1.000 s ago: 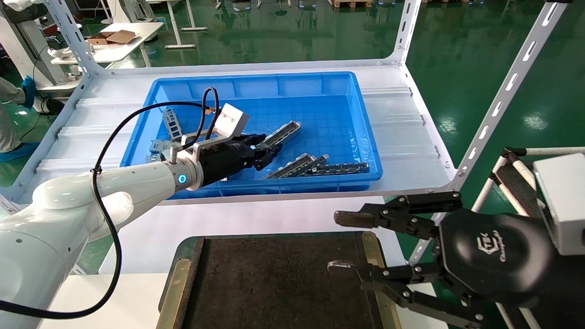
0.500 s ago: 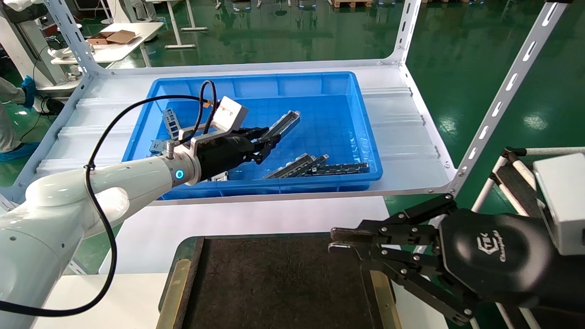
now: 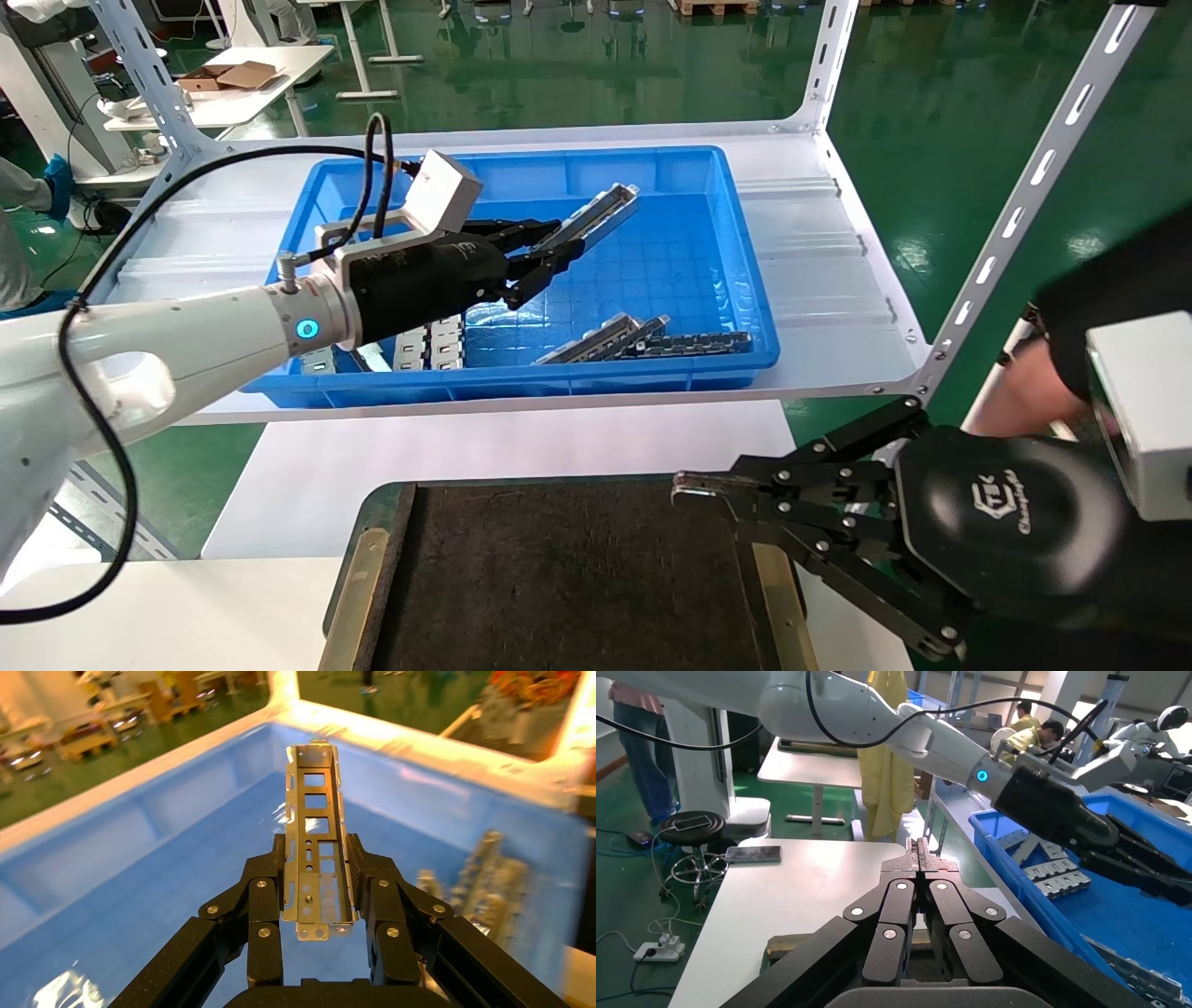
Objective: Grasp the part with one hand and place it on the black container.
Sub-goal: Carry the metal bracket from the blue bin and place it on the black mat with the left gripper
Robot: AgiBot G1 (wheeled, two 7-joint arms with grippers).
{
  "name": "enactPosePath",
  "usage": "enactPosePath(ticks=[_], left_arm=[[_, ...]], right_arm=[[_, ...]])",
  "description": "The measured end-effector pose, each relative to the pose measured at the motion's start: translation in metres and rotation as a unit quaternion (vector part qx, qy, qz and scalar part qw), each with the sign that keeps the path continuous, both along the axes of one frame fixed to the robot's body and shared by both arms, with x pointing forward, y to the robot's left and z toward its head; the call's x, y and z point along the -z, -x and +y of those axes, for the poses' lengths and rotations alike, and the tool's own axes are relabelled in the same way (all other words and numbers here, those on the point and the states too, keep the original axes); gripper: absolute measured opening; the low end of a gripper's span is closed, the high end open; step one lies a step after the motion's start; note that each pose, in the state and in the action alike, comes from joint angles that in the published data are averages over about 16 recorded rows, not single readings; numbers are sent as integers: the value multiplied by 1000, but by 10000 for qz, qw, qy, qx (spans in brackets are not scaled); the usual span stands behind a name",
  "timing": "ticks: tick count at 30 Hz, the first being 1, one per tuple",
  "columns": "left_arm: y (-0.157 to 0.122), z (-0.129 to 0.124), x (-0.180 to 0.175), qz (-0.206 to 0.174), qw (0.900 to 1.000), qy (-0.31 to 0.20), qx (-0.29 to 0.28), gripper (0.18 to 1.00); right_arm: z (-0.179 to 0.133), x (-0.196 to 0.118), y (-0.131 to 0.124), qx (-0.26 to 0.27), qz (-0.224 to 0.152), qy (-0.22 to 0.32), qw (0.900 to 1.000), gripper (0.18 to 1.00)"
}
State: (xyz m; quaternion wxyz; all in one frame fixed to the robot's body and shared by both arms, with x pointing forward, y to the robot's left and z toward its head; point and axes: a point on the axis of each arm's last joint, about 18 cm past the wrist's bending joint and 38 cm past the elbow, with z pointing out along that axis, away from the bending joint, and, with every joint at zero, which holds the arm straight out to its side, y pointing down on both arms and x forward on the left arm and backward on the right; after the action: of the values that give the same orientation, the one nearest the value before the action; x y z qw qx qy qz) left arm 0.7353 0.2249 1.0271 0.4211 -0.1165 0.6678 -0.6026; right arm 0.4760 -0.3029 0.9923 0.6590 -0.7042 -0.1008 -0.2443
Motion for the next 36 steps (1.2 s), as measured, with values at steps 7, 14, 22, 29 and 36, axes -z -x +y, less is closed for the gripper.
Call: enactPosePath(ticks=[7,14,22,29,36], left_arm=[[27,7,0,-56,9976,-170,664,361],[53,14,18,77,9909,-299,1313,361],[80,16,59,443,9790,-367,1956,361],[100,12,114,1005,9677,-310,2293,361],[110,7,180,1688,9631,-133,2094,361]], right_arm=[[0,0,0,0,0,0,10000,191],[0,0,0,0,0,0,10000,191],[0,0,0,0,0,0,10000,191],[0,0,0,0,0,0,10000,191],[0,0,0,0,0,0,10000,191]])
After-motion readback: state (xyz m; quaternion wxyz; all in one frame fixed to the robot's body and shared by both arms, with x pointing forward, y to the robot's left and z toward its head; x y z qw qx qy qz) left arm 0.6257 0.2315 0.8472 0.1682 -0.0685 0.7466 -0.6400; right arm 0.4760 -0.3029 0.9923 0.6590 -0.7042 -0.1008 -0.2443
